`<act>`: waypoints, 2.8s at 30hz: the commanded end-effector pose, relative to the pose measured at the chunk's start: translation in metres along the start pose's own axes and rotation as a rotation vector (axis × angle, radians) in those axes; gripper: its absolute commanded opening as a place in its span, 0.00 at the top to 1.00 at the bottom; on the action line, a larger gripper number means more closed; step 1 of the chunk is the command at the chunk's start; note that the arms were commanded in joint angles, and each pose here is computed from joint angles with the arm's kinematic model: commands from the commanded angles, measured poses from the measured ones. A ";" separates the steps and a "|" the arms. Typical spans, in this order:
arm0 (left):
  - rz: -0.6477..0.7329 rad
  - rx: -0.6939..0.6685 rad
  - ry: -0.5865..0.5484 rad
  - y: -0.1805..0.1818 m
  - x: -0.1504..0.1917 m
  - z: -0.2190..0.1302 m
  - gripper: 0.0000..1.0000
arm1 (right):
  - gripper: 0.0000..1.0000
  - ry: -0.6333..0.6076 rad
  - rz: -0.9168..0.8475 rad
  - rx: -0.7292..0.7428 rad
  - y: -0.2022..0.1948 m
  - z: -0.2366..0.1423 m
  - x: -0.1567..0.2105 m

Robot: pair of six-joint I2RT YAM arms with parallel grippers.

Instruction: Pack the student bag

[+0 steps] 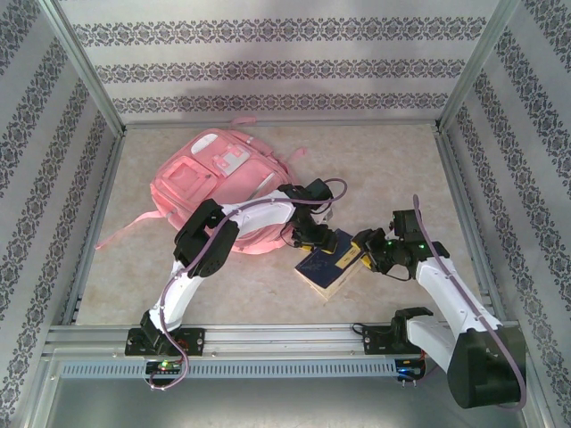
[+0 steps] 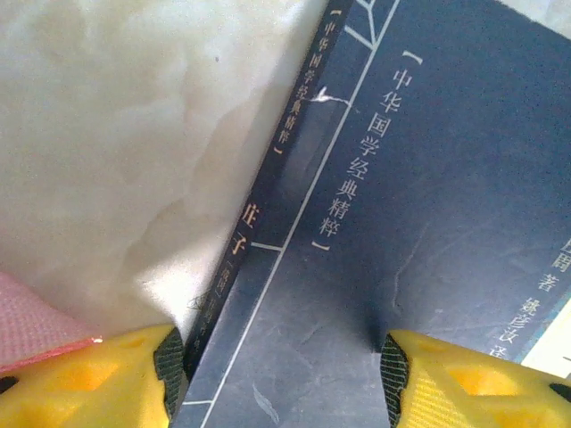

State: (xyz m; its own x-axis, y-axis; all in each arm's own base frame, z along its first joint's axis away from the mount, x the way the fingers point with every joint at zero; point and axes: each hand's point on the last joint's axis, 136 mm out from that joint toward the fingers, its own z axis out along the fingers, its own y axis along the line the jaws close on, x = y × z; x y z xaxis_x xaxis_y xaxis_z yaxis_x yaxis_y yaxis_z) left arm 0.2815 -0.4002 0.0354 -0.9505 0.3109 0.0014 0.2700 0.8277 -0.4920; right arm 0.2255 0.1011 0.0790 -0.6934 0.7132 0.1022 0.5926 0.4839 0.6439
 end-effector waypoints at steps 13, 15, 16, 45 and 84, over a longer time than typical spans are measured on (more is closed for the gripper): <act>-0.087 0.023 -0.073 0.016 -0.007 -0.040 0.40 | 1.00 -0.007 -0.154 0.099 0.000 0.010 -0.003; -0.116 0.041 -0.120 0.025 -0.013 -0.061 0.38 | 1.00 -0.021 -0.199 0.083 0.007 0.004 -0.004; -0.121 0.061 -0.140 0.026 -0.014 -0.072 0.37 | 1.00 -0.030 -0.223 0.065 0.013 0.001 -0.004; 0.153 0.460 -0.301 -0.006 -0.010 -0.169 0.24 | 1.00 0.171 -0.619 -0.639 0.191 -0.097 0.068; -0.312 0.230 -0.544 0.151 0.038 -0.204 0.30 | 1.00 0.311 -0.493 -0.261 0.163 0.111 0.037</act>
State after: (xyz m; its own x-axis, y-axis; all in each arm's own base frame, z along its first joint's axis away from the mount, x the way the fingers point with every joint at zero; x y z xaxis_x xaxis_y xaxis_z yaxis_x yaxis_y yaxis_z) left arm 0.3125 -0.1646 0.1436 -0.9290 -0.2772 -0.2453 -0.0283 0.7139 -0.6997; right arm 0.3434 0.2637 0.1191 -0.9663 0.2529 -0.0482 0.0917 0.5131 0.8534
